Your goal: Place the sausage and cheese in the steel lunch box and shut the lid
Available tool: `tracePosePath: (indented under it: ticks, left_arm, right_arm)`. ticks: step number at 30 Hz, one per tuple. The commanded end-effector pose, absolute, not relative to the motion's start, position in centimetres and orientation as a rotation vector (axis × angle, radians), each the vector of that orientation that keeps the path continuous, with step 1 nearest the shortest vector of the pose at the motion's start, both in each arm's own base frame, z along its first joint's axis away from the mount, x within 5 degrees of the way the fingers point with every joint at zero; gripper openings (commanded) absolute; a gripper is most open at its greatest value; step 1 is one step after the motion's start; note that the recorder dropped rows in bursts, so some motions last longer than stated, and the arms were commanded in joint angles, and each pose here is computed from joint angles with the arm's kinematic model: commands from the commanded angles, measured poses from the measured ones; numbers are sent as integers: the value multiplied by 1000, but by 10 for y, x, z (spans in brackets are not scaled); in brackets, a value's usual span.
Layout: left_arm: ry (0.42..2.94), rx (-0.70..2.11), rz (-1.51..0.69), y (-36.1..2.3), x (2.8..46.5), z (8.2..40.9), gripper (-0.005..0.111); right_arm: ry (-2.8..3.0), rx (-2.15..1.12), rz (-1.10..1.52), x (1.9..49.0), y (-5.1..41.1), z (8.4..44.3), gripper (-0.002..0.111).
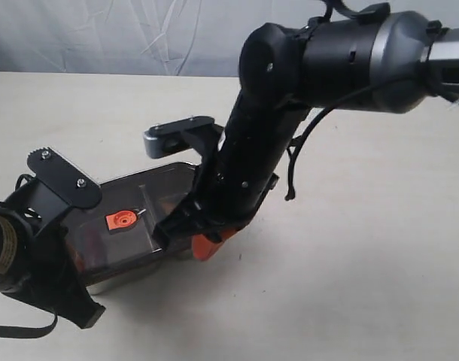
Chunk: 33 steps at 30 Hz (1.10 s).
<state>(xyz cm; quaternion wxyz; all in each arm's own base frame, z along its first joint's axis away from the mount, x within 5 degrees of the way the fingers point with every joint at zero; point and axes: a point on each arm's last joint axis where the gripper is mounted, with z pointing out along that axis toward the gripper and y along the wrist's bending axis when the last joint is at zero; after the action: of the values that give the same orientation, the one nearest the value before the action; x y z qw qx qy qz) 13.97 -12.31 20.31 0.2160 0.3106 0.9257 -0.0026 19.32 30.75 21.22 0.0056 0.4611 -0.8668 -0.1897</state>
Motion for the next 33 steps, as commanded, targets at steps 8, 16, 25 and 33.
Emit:
tracePosePath:
  ticks: [8, 16, 25, 33]
  left_arm:
    - [2323, 565, 48, -92, 136, 248, 0]
    - [2141, 414, -7, -57, 113, 284, 0]
    - [2098, 352, -3, -40, 101, 293, 0]
    - [2098, 319, 7, -32, 96, 294, 0]
  right_arm:
    - [-2736, 1629, -642, 137, 370, 169, -1]
    - [-2757, 1621, -686, 129, 382, 154, -1]
    - [-2795, 1651, -771, 117, 397, 147, -1]
    - [-2812, 1648, -804, 124, 418, 140, -1]
